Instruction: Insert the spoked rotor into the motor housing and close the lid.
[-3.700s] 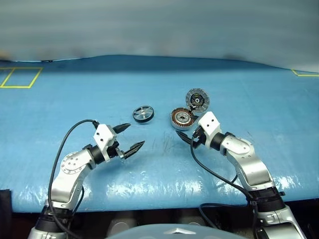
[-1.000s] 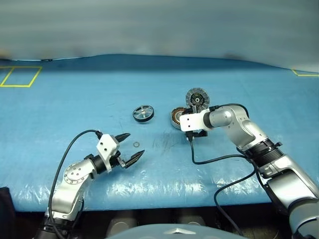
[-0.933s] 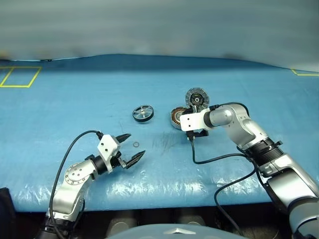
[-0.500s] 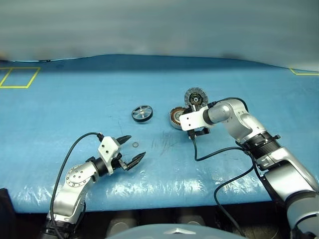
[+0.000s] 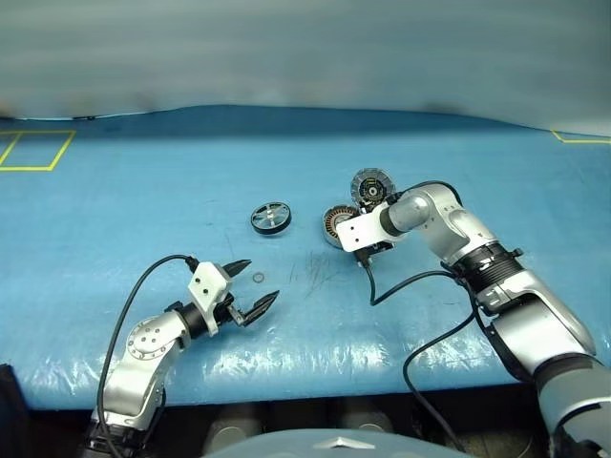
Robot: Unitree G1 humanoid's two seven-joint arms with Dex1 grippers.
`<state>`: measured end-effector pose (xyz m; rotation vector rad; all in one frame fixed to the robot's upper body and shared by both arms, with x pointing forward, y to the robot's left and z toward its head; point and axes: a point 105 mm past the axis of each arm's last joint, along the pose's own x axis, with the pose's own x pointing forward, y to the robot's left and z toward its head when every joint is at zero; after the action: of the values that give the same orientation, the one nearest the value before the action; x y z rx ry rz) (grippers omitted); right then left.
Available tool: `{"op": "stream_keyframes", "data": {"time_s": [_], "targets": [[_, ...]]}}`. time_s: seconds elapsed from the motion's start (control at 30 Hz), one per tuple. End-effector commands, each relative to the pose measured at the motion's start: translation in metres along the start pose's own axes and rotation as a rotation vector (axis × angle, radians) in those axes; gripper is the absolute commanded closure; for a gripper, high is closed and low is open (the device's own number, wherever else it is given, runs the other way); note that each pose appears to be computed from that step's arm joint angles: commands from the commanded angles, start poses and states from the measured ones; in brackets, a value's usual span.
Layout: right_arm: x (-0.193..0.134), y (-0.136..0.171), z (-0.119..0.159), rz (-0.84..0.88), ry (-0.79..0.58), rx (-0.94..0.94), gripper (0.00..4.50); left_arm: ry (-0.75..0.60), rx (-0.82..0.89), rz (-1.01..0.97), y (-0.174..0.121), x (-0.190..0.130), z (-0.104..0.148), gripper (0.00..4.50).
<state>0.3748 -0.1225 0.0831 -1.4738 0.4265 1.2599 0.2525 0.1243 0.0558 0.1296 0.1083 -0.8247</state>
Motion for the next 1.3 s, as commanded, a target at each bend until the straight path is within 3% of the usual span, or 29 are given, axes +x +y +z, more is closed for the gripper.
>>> {"op": "stream_keyframes", "data": {"time_s": [0.03, 0.07, 0.2, 0.73, 0.97, 1.23, 1.3], "targets": [[0.015, 0.015, 0.0, 0.075, 0.01, -0.015, 1.85, -0.049, 0.037, -0.003, -0.002, 0.001, 0.013, 0.0], [0.016, 0.013, 0.003, 0.062, 0.003, -0.017, 2.09, -0.048, 0.038, -0.002, -0.002, 0.001, 0.013, 0.0], [0.014, 0.013, 0.009, 0.032, -0.011, -0.046, 2.27, -0.043, 0.04, 0.003, -0.001, -0.001, 0.013, 0.0], [0.006, 0.066, 0.084, 0.033, -0.081, -0.479, 2.29, 0.03, 0.024, -0.044, -0.001, -0.01, 0.005, 0.0], [0.007, 0.072, 0.092, 0.057, -0.071, -0.624, 2.29, 0.035, 0.024, -0.046, 0.0, -0.009, 0.004, 0.0], [0.008, 0.083, 0.092, 0.118, -0.087, -0.63, 2.29, 0.031, 0.018, -0.046, -0.001, -0.007, 0.003, 0.0], [0.008, 0.083, 0.091, 0.115, -0.089, -0.62, 1.56, 0.031, 0.021, -0.043, 0.0, -0.007, 0.003, 0.0]]}}
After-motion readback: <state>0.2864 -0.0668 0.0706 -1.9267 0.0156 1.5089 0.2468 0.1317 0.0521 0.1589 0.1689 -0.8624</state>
